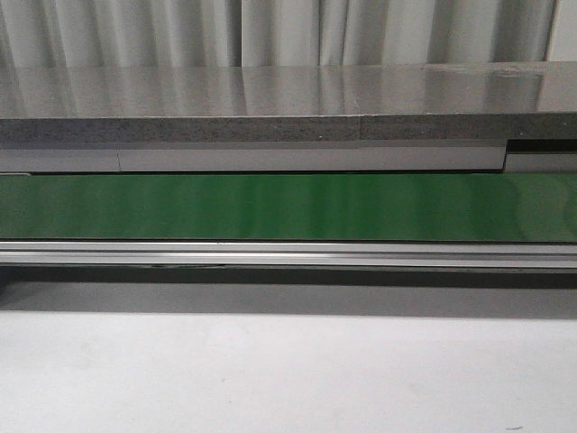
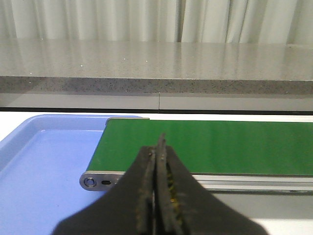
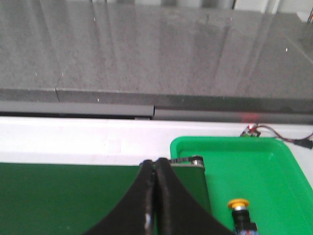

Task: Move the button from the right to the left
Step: 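Lower the right gripper and close it around the button's black body, then lift the button and set it on the belt end nearest the right gripper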

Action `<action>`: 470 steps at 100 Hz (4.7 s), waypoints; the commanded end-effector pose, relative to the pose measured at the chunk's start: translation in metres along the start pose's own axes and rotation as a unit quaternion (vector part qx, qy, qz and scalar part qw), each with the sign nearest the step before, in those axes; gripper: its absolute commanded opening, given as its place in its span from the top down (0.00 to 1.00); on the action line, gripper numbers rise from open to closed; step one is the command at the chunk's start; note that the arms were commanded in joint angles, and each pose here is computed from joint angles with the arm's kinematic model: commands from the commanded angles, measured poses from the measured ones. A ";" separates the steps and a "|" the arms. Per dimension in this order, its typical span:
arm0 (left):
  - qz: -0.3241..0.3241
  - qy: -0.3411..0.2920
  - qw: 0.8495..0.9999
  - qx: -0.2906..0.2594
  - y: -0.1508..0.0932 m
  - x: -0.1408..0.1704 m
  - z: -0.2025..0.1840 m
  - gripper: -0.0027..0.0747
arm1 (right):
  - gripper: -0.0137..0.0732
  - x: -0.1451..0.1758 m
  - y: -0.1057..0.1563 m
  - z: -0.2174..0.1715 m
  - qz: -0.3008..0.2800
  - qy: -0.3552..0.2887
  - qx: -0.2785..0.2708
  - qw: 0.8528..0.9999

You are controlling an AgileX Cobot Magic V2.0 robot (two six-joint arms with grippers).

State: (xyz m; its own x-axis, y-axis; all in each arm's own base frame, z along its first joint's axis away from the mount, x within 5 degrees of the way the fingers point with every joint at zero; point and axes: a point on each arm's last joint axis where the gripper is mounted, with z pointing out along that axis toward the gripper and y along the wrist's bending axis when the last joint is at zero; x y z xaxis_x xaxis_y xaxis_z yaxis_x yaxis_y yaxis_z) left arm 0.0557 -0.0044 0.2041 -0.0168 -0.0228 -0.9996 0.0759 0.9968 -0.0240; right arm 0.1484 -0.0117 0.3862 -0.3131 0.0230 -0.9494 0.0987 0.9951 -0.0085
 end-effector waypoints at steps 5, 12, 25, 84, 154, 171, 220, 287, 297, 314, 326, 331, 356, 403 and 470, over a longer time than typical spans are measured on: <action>-0.003 -0.030 1.000 -0.001 0.000 0.007 0.000 0.99 | 0.92 -0.015 -0.002 0.007 0.000 0.028 0.010 1.000; -0.003 -0.030 1.000 -0.001 0.000 0.007 0.000 0.99 | 0.92 -0.013 -0.006 0.013 -0.001 0.067 0.025 0.997; -0.003 -0.030 1.000 -0.001 0.000 0.007 0.000 0.99 | 0.92 -0.009 -0.019 0.023 0.010 0.124 0.065 0.990; -0.003 -0.030 1.000 -0.001 0.000 0.007 0.000 0.99 | 0.57 0.035 -0.090 0.077 0.029 0.314 0.166 0.934; -0.003 -0.030 1.000 -0.001 0.000 0.007 0.000 0.99 | 0.18 0.084 -0.151 0.178 0.079 0.336 0.151 0.926; -0.003 -0.030 1.000 -0.001 0.000 0.007 0.000 0.99 | 0.18 0.089 -0.161 0.205 0.108 0.343 0.140 0.923; -0.003 -0.030 1.000 -0.001 0.000 0.007 0.000 0.99 | 0.19 0.123 -0.170 0.248 0.159 0.396 0.114 0.897; -0.003 -0.030 1.000 -0.001 0.000 0.007 0.000 0.99 | 0.63 0.077 -0.158 0.219 0.145 0.347 0.115 0.920; -0.003 -0.030 1.000 -0.001 0.000 0.007 0.000 0.99 | 0.63 0.055 -0.146 0.204 0.134 0.326 0.110 0.929; -0.003 -0.030 1.000 -0.001 0.000 0.007 0.000 0.99 | 0.63 0.032 -0.115 0.187 0.122 0.321 0.081 0.936; -0.003 -0.030 1.000 -0.001 0.000 0.007 0.000 0.99 | 0.63 0.031 -0.091 0.189 0.105 0.342 0.050 0.933; -0.003 -0.030 1.000 -0.001 0.000 0.007 0.000 0.99 | 0.63 0.032 -0.080 0.191 0.104 0.350 0.038 0.930; -0.003 -0.030 1.000 -0.001 0.000 0.007 0.000 0.99 | 0.63 0.051 -0.057 0.203 0.138 0.370 0.030 0.918; -0.003 -0.030 1.000 -0.001 0.000 0.007 0.000 0.99 | 0.12 0.063 -0.055 0.213 0.145 0.392 0.028 0.908; -0.003 -0.030 1.000 -0.001 0.000 0.007 0.000 0.99 | 0.26 -0.001 -0.005 0.134 -0.034 0.300 -0.057 0.952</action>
State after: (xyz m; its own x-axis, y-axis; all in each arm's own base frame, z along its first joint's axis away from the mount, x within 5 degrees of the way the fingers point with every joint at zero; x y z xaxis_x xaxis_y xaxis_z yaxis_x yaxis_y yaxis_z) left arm 0.0557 -0.0044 0.2041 -0.0168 -0.0228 -0.9996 0.0759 0.9968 -0.0240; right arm 0.2847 -0.0361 0.3205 -0.8507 0.0437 -0.5238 0.0165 0.9983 0.0565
